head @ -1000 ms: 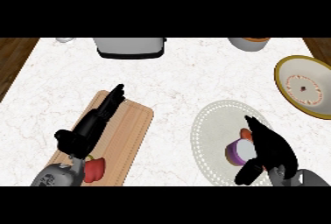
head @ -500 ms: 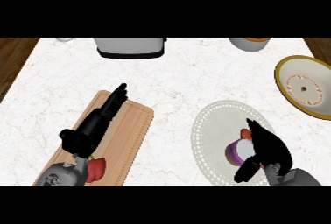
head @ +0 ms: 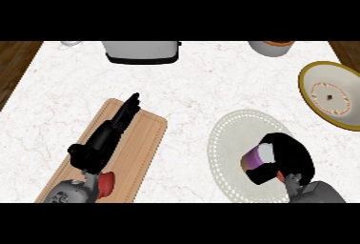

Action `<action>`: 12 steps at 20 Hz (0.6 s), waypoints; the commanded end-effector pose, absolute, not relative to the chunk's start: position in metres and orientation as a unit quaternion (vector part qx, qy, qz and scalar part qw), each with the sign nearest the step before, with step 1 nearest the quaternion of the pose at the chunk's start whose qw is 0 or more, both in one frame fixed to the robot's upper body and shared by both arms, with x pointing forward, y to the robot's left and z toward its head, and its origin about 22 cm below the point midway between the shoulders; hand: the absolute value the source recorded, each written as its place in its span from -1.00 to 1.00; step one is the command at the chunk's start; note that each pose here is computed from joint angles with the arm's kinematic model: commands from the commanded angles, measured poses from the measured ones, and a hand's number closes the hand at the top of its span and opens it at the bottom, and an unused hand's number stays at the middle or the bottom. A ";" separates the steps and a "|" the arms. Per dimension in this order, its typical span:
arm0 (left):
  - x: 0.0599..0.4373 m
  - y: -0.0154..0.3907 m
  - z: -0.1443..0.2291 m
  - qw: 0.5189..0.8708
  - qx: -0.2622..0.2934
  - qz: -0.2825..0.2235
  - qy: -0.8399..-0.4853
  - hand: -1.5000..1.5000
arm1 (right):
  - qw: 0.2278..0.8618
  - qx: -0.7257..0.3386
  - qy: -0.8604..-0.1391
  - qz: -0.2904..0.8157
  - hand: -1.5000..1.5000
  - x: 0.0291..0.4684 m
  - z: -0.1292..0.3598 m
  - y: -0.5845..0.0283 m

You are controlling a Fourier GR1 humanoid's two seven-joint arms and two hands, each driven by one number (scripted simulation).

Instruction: Pick the can from the placemat and place it in the bowl

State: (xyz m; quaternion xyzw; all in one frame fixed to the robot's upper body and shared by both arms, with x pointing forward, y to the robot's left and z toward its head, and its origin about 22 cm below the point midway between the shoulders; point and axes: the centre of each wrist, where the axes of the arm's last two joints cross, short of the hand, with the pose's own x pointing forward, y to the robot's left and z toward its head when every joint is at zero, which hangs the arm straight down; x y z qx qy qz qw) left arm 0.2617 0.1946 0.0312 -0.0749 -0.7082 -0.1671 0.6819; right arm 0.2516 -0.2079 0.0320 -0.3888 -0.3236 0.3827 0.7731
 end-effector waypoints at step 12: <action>0.262 0.202 0.027 0.676 -0.076 -0.176 -0.711 0.00 | 0.502 -0.223 -0.469 0.692 1.00 0.234 0.038 -0.268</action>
